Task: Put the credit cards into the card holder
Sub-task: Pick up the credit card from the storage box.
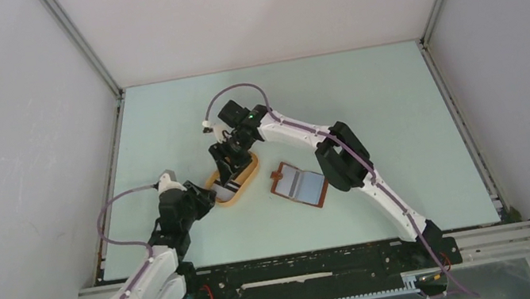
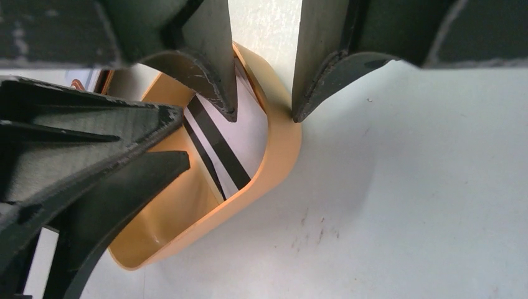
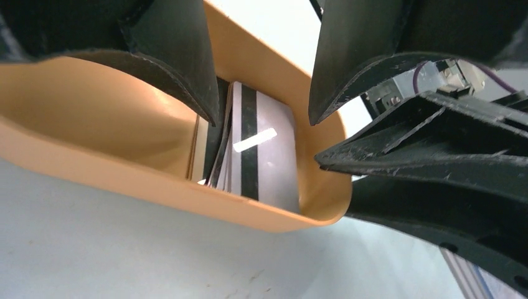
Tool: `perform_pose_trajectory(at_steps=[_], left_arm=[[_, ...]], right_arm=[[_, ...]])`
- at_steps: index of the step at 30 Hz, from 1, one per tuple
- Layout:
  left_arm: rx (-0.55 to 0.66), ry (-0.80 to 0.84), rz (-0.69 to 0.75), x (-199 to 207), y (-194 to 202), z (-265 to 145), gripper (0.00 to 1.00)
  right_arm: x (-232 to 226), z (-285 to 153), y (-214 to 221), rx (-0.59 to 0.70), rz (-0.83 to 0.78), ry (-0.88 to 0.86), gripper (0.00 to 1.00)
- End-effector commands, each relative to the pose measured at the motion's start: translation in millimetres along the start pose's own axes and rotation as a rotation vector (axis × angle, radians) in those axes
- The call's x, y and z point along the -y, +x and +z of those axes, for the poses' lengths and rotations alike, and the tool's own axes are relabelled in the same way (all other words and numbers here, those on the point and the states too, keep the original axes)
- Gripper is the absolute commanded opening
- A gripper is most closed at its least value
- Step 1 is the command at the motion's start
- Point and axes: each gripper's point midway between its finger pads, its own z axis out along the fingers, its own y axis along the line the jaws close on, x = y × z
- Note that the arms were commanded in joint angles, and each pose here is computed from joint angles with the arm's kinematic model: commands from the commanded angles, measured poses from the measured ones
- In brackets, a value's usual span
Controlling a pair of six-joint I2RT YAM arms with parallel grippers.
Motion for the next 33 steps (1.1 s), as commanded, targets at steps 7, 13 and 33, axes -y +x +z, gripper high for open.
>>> perform_pose_trajectory(at_steps=[7, 13, 33], left_arm=[[-0.007, 0.053, 0.025, 14, -7, 1, 0.34], [-0.013, 0.058, 0.027, 15, -6, 2, 0.33], [-0.005, 0.048, 0.021, 13, -6, 1, 0.28]], right_arm=[[4, 12, -17, 0.036, 0.003, 0.065, 0.64], [1, 17, -9, 0.014, 0.034, 0.033, 0.63], [-53, 11, 5, -0.031, 0.176, -0.179, 0.62]])
